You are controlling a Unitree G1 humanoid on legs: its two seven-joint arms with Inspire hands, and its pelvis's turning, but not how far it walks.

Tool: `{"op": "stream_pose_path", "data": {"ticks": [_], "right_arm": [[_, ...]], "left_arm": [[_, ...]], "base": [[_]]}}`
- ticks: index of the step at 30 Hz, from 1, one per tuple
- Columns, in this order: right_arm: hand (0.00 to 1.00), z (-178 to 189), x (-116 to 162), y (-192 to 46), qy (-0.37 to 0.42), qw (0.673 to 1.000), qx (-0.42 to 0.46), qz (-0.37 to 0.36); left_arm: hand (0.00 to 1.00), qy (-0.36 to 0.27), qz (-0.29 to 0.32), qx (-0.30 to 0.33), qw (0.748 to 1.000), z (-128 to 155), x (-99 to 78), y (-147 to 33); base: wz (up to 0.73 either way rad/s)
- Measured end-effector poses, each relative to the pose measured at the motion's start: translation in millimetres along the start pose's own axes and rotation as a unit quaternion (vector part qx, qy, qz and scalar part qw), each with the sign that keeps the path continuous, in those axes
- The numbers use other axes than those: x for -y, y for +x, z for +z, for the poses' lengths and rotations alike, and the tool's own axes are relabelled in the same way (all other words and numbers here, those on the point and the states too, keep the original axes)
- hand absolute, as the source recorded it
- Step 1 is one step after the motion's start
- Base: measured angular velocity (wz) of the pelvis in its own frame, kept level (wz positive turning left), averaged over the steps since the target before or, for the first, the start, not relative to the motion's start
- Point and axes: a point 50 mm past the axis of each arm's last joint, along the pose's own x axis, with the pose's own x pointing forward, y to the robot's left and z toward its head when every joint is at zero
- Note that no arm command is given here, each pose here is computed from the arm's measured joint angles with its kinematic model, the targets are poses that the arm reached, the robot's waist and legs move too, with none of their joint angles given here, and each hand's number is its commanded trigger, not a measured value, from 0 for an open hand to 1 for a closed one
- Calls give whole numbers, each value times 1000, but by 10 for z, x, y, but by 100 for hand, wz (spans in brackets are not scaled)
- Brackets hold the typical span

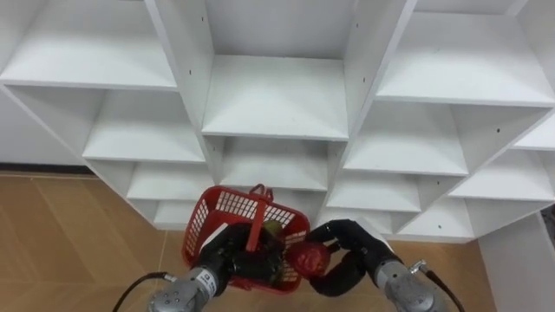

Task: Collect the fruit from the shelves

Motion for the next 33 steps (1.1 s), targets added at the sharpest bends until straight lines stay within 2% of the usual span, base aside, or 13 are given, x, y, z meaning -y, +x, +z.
{"op": "stream_pose_path", "data": {"ticks": [15,33], "right_arm": [[100,119,-7,88,-21,999,10,30],[100,163,-112,173,-34,998,2,47]], "left_arm": [[100,28,-8,-2,1000,27,-31,3],[100,25,-53,3,998,41,138,44]], "base": [[0],[3]]}}
